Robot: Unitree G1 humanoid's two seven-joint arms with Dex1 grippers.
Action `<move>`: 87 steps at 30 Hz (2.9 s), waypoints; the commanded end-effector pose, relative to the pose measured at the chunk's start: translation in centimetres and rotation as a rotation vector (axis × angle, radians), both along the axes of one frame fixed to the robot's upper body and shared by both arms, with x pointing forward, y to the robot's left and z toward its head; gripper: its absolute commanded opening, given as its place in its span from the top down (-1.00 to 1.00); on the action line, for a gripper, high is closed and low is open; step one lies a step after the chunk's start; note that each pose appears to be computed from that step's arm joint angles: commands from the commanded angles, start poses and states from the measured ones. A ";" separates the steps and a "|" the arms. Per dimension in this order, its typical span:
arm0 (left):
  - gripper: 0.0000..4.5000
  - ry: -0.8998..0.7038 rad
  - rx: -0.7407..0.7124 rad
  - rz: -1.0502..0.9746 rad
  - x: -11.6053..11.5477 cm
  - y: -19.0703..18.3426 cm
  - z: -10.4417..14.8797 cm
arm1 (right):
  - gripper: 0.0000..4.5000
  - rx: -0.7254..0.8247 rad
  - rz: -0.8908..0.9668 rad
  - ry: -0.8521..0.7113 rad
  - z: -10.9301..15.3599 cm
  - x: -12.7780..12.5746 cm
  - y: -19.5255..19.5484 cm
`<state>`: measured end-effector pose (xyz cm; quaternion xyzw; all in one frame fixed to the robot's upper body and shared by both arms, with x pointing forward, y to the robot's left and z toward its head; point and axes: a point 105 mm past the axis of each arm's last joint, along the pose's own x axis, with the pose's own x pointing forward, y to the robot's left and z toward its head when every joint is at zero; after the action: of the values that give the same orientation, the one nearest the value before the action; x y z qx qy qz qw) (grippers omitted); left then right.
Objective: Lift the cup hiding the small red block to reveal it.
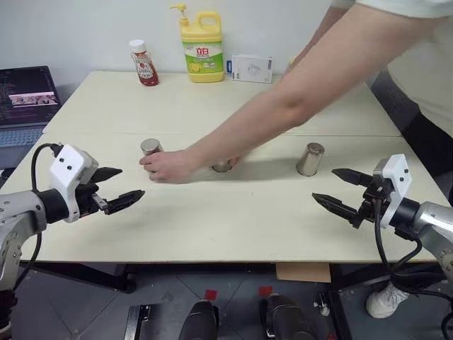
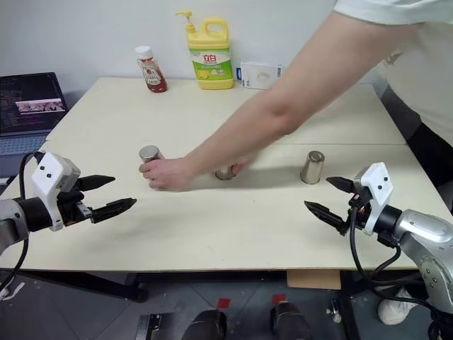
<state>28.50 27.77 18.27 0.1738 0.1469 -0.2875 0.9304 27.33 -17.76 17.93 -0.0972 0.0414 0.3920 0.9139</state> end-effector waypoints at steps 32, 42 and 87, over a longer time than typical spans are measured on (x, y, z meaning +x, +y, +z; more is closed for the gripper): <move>-0.98 0.014 0.010 -0.127 -0.3 -1.8 2.1 | -1.00 0.115 0.063 0.037 1.2 15.0 20.6; -0.98 0.000 0.021 -0.108 -0.8 -1.5 2.2 | -1.00 0.027 0.017 0.016 -0.1 16.4 21.9; -1.00 -0.006 -0.029 -0.195 0.7 -4.2 2.1 | -0.97 0.094 -0.210 0.012 0.8 16.0 13.4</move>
<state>29.10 23.67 19.61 0.1680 0.1392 -0.3759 0.9006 43.26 -4.54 14.78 -0.0658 0.1029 0.2976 0.9468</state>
